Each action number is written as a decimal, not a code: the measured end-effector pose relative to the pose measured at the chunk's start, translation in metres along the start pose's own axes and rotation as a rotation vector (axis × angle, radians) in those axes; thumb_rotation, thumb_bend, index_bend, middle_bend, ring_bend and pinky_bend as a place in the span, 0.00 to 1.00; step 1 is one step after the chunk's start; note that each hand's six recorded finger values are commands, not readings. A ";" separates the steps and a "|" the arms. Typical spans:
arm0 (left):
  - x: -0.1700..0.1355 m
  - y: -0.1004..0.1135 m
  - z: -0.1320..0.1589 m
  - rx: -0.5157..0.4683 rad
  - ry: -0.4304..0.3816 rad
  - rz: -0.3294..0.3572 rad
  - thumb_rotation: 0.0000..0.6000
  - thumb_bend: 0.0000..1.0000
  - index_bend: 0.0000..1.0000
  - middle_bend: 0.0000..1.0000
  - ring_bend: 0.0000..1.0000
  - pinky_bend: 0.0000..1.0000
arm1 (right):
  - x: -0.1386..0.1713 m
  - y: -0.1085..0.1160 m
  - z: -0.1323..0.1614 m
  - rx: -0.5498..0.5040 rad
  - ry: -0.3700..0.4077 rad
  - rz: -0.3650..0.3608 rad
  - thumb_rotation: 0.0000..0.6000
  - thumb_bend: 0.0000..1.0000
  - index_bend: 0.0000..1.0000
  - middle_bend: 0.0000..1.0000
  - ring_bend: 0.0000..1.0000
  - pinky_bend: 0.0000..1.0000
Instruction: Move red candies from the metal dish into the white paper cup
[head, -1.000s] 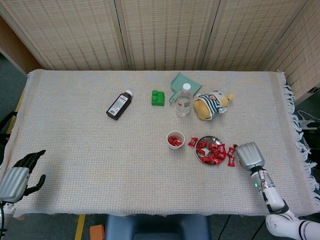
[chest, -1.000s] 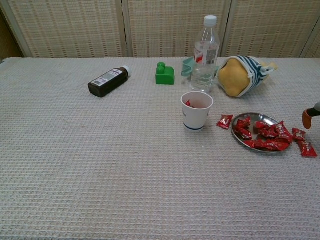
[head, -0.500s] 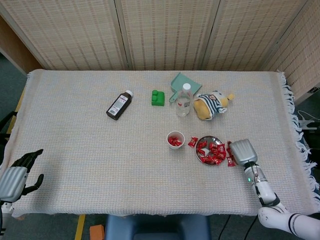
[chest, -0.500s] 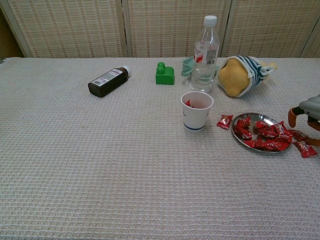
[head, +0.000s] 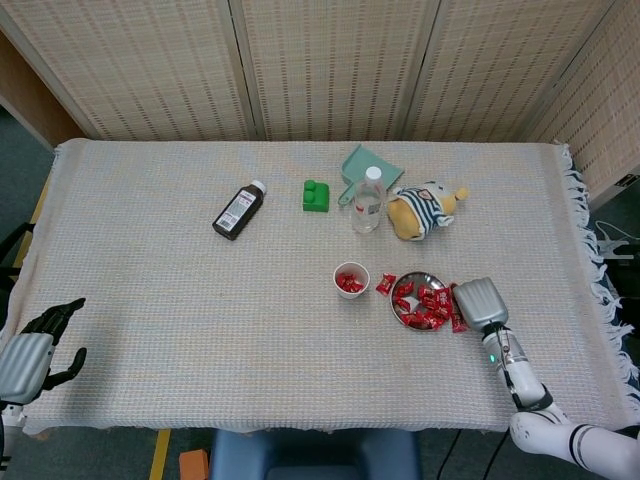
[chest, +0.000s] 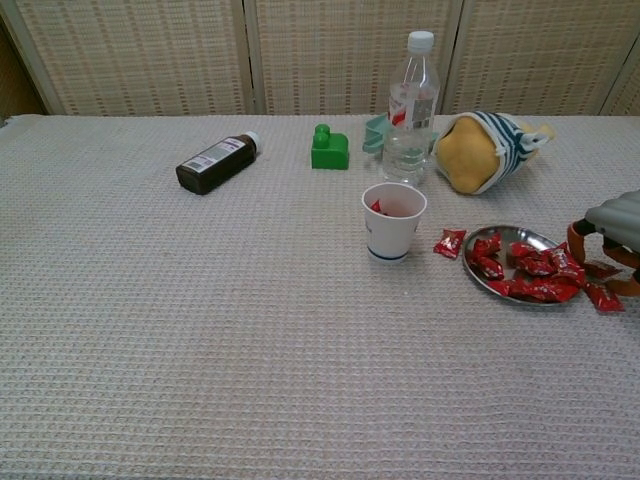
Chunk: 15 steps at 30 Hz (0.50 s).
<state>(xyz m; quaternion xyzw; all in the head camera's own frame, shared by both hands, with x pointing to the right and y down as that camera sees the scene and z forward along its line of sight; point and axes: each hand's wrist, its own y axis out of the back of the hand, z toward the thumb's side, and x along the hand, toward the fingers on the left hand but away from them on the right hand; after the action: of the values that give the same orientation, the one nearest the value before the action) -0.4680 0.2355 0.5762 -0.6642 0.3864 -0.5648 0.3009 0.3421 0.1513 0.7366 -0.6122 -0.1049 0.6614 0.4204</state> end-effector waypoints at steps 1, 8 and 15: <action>0.000 0.000 0.000 0.000 0.000 0.000 1.00 0.46 0.06 0.14 0.12 0.24 | 0.000 0.000 0.000 0.002 -0.002 -0.001 1.00 0.23 0.46 0.87 0.80 1.00; 0.000 0.000 0.000 0.000 -0.003 0.000 1.00 0.46 0.05 0.14 0.12 0.24 | 0.001 0.003 -0.003 -0.010 -0.018 -0.021 1.00 0.23 0.56 0.88 0.80 1.00; 0.000 0.000 0.002 0.001 -0.006 0.000 1.00 0.45 0.04 0.14 0.12 0.24 | 0.008 0.019 -0.005 -0.053 -0.016 -0.065 1.00 0.23 0.59 0.88 0.80 1.00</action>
<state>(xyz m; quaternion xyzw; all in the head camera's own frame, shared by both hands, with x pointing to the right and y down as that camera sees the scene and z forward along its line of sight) -0.4664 0.2360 0.5759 -0.6658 0.3853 -0.5628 0.3024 0.3396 0.1428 0.7171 -0.6141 -0.1453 0.6493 0.4245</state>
